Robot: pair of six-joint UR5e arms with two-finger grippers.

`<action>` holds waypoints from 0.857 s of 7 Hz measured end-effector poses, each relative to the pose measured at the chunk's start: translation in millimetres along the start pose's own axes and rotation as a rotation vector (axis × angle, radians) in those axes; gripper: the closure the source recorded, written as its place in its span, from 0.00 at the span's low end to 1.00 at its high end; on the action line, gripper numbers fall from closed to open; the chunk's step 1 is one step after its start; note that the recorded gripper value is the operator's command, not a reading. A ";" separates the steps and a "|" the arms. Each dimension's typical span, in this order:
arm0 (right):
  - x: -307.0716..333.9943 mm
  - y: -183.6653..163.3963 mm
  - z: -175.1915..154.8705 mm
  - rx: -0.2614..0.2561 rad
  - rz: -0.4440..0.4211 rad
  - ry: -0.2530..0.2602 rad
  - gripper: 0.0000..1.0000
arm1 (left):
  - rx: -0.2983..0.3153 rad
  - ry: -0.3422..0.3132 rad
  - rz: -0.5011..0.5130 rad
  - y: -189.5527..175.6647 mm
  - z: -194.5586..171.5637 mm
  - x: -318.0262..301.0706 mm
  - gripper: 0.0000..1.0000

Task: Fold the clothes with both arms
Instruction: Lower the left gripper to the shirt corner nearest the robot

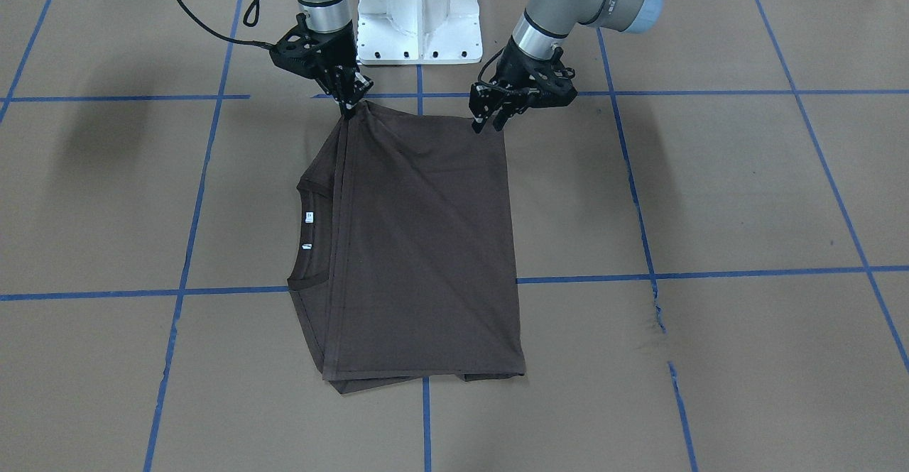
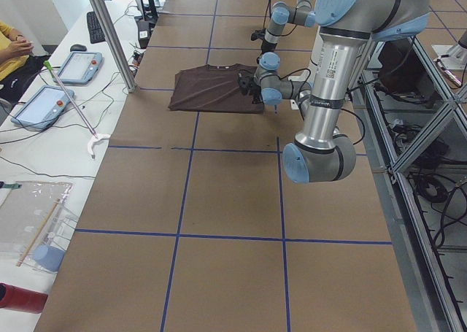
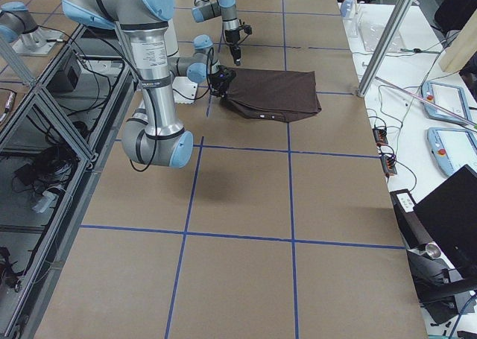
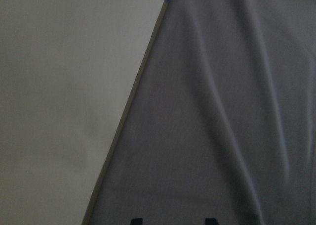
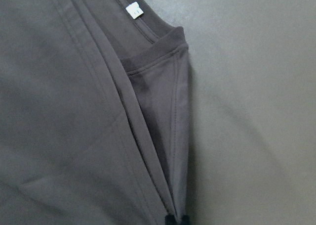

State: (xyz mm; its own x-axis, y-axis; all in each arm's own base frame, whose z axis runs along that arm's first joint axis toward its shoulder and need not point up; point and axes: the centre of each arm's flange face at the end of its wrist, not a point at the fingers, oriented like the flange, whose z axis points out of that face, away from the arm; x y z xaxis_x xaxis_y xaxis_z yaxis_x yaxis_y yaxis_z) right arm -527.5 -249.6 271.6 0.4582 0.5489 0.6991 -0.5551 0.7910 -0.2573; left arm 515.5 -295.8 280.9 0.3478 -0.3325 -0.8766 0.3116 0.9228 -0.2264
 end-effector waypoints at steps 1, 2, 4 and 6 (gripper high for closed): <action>-0.3 -0.2 -0.3 0.000 0.000 -0.001 1.00 | 0.004 -0.030 -0.003 13.7 7.7 -8.9 0.47; -0.5 -0.2 -0.7 0.000 0.001 -0.002 1.00 | 0.009 -0.062 -0.004 19.5 12.9 -15.1 0.47; -0.7 -0.3 -1.1 0.000 0.001 -0.003 1.00 | 0.013 -0.089 -0.003 22.4 17.0 -21.1 0.47; -1.0 -0.9 -1.5 0.000 0.002 -0.004 1.00 | 0.015 -0.097 -0.003 22.3 19.0 -23.0 0.47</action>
State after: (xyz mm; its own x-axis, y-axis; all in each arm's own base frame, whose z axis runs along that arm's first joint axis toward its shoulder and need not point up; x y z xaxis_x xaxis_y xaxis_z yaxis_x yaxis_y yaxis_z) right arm -526.5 -250.4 270.1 0.4548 0.5492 0.7011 -0.5559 0.7901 -0.2583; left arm 531.2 -271.3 304.1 0.4303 -0.3531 -0.8308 0.3253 0.9191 -0.2222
